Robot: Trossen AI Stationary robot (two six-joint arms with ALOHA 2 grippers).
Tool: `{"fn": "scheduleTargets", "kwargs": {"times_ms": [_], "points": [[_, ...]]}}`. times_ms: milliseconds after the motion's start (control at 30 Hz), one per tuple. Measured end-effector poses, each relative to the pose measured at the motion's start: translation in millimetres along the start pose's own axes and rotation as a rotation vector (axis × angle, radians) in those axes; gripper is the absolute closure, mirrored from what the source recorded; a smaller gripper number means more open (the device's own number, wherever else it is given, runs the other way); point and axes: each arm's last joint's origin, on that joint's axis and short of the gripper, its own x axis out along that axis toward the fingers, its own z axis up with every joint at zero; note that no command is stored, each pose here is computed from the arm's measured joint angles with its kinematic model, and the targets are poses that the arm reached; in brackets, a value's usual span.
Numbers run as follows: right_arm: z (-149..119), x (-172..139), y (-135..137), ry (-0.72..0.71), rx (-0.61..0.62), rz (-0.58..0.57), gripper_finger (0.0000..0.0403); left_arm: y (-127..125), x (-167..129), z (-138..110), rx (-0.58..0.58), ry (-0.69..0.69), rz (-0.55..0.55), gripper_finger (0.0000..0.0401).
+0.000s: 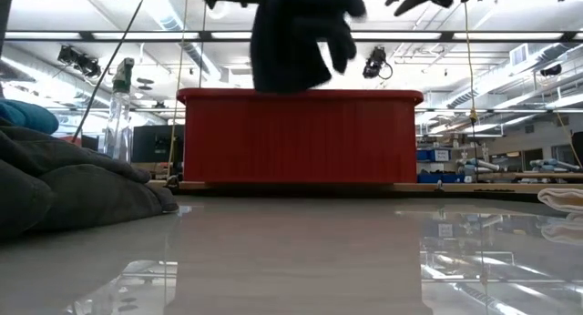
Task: Fold laundry
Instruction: Fold the black shorts
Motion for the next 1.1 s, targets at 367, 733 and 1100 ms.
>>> {"fn": "scheduleTargets", "kwargs": {"times_ms": [367,733,1100], "points": [[-120,17,-1,0.136,0.095,0.153,0.0244,-54,126,-85,-0.099,0.153,0.001,0.0385],[-213,61,-8,0.269,0.198,0.246,0.0244,-35,148,-201,-0.321,0.467,0.168,0.0319],[-270,111,7,0.332,0.251,0.358,0.0244,-18,98,-178,-0.460,0.489,0.273,0.0150]]}}
